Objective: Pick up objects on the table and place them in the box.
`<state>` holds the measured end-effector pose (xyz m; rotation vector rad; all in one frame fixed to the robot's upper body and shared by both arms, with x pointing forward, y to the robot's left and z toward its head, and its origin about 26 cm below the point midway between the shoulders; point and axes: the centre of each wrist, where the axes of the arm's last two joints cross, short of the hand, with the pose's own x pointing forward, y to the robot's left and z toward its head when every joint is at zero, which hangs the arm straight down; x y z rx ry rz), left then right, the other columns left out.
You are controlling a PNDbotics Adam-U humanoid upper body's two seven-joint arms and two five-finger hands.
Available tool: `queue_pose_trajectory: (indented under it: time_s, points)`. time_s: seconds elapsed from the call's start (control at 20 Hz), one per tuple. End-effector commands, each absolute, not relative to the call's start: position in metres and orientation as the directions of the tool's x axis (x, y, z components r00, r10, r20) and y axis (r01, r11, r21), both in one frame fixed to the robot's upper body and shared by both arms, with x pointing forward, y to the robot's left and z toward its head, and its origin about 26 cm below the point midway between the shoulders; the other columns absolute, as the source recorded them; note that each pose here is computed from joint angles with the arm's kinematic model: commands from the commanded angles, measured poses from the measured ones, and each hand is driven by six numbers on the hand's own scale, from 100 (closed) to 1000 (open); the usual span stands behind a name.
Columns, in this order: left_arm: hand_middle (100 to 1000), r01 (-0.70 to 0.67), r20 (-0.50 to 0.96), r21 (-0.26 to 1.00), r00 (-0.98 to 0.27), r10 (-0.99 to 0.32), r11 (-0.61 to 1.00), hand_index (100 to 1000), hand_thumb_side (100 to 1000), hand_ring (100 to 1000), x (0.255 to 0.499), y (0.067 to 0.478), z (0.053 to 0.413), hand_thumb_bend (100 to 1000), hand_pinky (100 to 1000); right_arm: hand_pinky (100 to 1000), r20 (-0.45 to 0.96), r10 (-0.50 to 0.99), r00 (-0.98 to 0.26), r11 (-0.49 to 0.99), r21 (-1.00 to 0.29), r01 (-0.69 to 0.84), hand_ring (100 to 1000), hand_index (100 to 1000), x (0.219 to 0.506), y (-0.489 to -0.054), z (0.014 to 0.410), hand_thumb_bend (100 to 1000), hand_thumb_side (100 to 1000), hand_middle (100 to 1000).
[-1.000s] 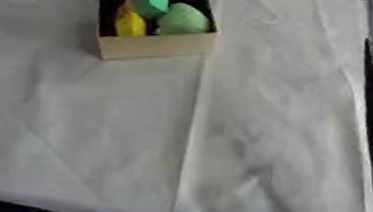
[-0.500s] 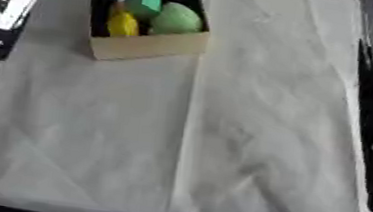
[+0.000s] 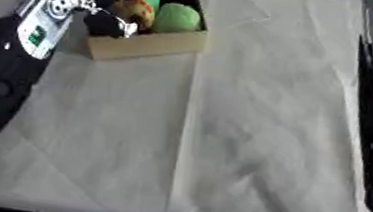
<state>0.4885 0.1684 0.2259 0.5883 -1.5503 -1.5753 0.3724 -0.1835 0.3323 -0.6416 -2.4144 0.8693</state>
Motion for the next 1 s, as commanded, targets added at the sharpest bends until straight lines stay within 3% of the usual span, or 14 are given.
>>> queue_pose_trajectory:
  time_s: [0.05,0.1,0.15,0.2,0.35,0.65,0.75,1.0]
  points:
    - [828,0.223,0.182,0.973,-0.549,-0.816,0.067,997,332,898,0.49,0.171,0.233,100,899,705,0.261,0.563,-0.784,0.693,-0.665,0.277,783,902,0.367,-0.183,0.343,100,445,709]
    - [839,0.218,0.174,0.974,-0.552,-0.815,0.059,1000,426,907,0.49,0.171,0.233,118,906,705,0.262,0.564,-0.783,0.693,-0.666,0.276,783,902,0.367,-0.183,0.342,100,445,709]
    - [846,0.211,0.163,0.976,-0.555,-0.816,0.051,1000,426,909,0.489,0.171,0.234,118,908,705,0.264,0.565,-0.782,0.693,-0.666,0.276,783,902,0.367,-0.184,0.342,100,444,709]
    - [849,0.203,0.153,0.978,-0.558,-0.816,0.045,1000,519,909,0.489,0.171,0.236,221,906,705,0.265,0.566,-0.781,0.692,-0.667,0.275,783,902,0.368,-0.184,0.341,100,445,709]
    - [849,0.173,0.139,0.984,-0.569,-0.811,0.047,1000,532,910,0.486,0.173,0.245,244,906,705,0.267,0.568,-0.778,0.69,-0.67,0.274,783,901,0.368,-0.185,0.34,100,444,709]
    - [830,0.063,0.147,0.989,-0.602,-0.785,0.138,997,457,898,0.47,0.175,0.285,137,897,704,0.269,0.572,-0.775,0.688,-0.672,0.274,782,900,0.369,-0.186,0.339,100,445,708]
    - [820,0.027,0.151,0.985,-0.615,-0.774,0.17,959,410,892,0.462,0.176,0.3,100,892,704,0.272,0.573,-0.773,0.688,-0.673,0.273,782,900,0.369,-0.186,0.338,100,444,708]
    - [778,-0.076,0.156,0.962,-0.635,-0.757,0.262,859,220,864,0.437,0.18,0.332,100,869,705,0.272,0.574,-0.772,0.686,-0.675,0.272,782,900,0.369,-0.187,0.337,100,445,708]
